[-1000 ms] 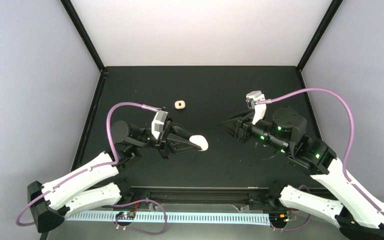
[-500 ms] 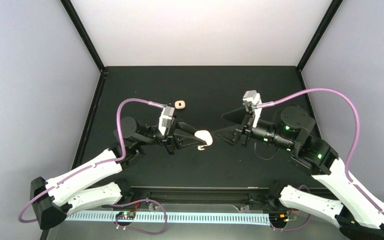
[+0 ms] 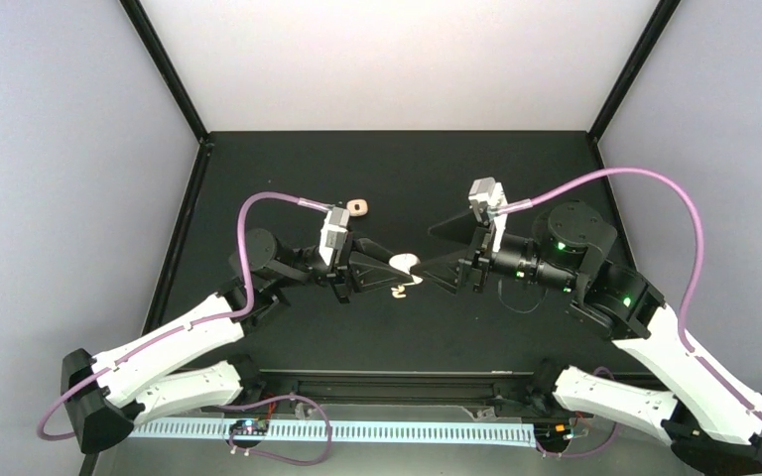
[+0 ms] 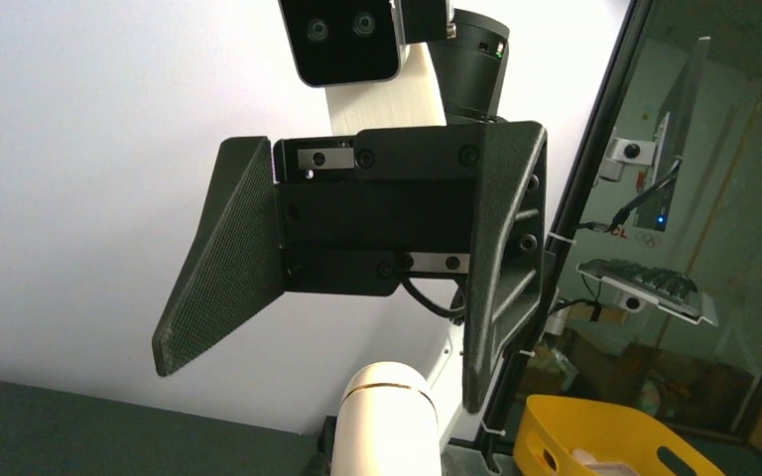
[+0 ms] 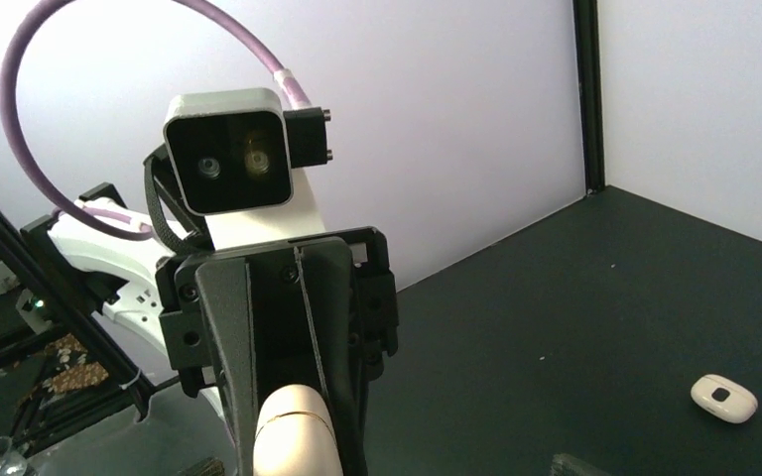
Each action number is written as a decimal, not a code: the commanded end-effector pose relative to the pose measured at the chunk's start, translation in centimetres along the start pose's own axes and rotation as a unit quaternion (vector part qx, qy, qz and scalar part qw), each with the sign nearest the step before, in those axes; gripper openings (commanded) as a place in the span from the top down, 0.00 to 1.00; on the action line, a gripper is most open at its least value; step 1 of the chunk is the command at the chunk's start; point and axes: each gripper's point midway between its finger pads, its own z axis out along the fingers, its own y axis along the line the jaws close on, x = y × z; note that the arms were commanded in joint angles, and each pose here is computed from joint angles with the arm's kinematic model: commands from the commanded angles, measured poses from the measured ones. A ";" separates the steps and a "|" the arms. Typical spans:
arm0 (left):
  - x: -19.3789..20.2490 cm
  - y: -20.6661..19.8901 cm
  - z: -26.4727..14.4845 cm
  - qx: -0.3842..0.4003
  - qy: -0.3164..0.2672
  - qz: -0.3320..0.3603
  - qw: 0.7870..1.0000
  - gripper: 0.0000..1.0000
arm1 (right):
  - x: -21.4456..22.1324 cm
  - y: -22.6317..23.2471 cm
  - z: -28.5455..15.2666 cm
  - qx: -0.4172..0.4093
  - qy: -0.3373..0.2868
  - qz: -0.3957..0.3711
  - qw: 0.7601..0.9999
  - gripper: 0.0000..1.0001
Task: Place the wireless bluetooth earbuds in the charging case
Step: Open the charging case.
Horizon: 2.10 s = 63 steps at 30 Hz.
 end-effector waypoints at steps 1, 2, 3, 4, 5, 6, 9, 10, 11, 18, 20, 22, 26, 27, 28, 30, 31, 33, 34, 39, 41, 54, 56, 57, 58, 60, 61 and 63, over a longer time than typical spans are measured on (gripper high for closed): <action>-2.5 -1.0 0.3 0.010 -0.027 0.025 0.999 0.99 | 0.9 0.4 0.6 -0.013 0.028 -0.005 1.000 0.16; -2.5 -1.1 0.3 0.013 -0.027 0.026 0.999 0.99 | 1.2 0.1 0.7 -0.008 0.034 -0.003 0.999 0.17; -2.6 -1.3 0.2 0.016 -0.028 0.028 0.999 0.98 | 1.6 -0.3 0.9 -0.001 0.041 0.000 0.999 0.19; -2.7 -1.4 0.2 0.018 -0.029 0.030 0.999 0.98 | 1.9 -0.5 1.0 0.005 0.046 0.002 0.999 0.21; -2.7 -1.6 0.2 0.022 -0.029 0.031 0.999 0.98 | 2.0 -0.8 1.1 0.012 0.047 0.004 0.999 0.22; -2.6 -1.8 0.2 0.027 -0.027 0.030 0.999 0.98 | 2.1 -1.3 1.1 0.024 0.047 0.007 0.999 0.24; -2.6 -2.5 0.1 0.044 -0.022 0.031 0.998 0.98 | 2.2 -2.5 0.8 0.060 0.039 0.010 0.997 0.29; -2.6 -2.7 0.0 0.049 -0.021 0.031 0.998 0.99 | 2.3 -3.0 0.7 0.073 0.039 0.013 0.997 0.30; -2.5 -3.0 0.0 0.056 -0.019 0.033 0.998 0.99 | 2.3 -3.3 0.6 0.083 0.038 0.015 0.996 0.32; -2.7 -3.7 -0.7 0.057 -0.027 0.044 0.997 0.98 | 3.1 -5.5 0.0 0.145 0.037 0.033 0.988 0.37; -2.8 -3.7 -0.9 0.055 -0.029 0.047 0.997 0.98 | 3.2 -5.6 0.0 0.145 0.038 0.035 0.988 0.37; -2.8 -3.8 -1.0 0.056 -0.030 0.048 0.997 0.98 | 3.4 -5.8 0.1 0.148 0.040 0.039 0.987 0.37; -2.8 -4.0 -1.0 0.059 -0.029 0.047 0.997 0.98 | 3.5 -5.9 0.1 0.152 0.041 0.041 0.987 0.36; -2.7 -4.0 -1.0 0.059 -0.029 0.046 0.997 0.98 | 3.4 -5.8 0.2 0.147 0.040 0.041 0.987 0.36; -2.7 -4.0 -1.0 0.060 -0.029 0.046 0.997 0.98 | 3.5 -5.6 0.3 0.141 0.042 0.041 0.988 0.36; -2.8 -4.0 -1.0 0.061 -0.029 0.045 0.997 0.98 | 3.4 -5.4 0.4 0.137 0.043 0.043 0.989 0.36; -2.8 -4.0 -1.0 0.061 -0.029 0.044 0.997 0.99 | 3.4 -5.5 0.4 0.139 0.044 0.044 0.988 0.36; -2.8 -4.1 -1.0 0.064 -0.029 0.045 0.996 0.98 | 3.4 -5.9 0.3 0.150 0.044 0.046 0.987 0.36; -2.8 -4.2 -1.0 0.065 -0.030 0.045 0.996 0.99 | 3.3 -6.1 0.2 0.157 0.043 0.047 0.986 0.36; -2.7 -4.4 -1.2 0.068 -0.029 0.048 0.996 0.98 | 3.3 -6.9 -0.4 0.185 0.037 0.052 0.981 0.35; -2.7 -4.5 -1.3 0.070 -0.029 0.049 0.996 0.98 | 3.4 -7.0 -0.4 0.189 0.038 0.053 0.980 0.35; -2.8 -5.1 -1.6 0.077 -0.030 0.048 0.995 0.98 | 3.3 -6.7 -0.6 0.181 0.036 0.058 0.981 0.30; -2.7 -5.0 -1.7 0.075 -0.030 0.047 0.996 0.98 | 3.2 -6.5 -0.6 0.177 0.033 0.060 0.982 0.30; -2.6 -4.9 -1.7 0.073 -0.029 0.045 0.996 0.98 | 3.2 -6.4 -0.6 0.174 0.032 0.061 0.982 0.30; -2.6 -4.9 -1.7 0.072 -0.028 0.045 0.996 0.98 | 3.1 -6.2 -0.7 0.169 0.030 0.062 0.983 0.30; -2.4 -4.6 -1.7 0.064 -0.026 0.041 0.997 0.98 | 3.0 -5.6 -0.6 0.152 0.028 0.061 0.986 0.30; -2.4 -4.5 -1.6 0.062 -0.025 0.039 0.997 0.98 | 2.9 -5.1 -0.4 0.138 0.030 0.059 0.988 0.30; -2.4 -4.3 -1.6 0.056 -0.026 0.036 0.997 0.98 | 3.0 -4.5 0.0 0.117 0.034 0.060 0.991 0.31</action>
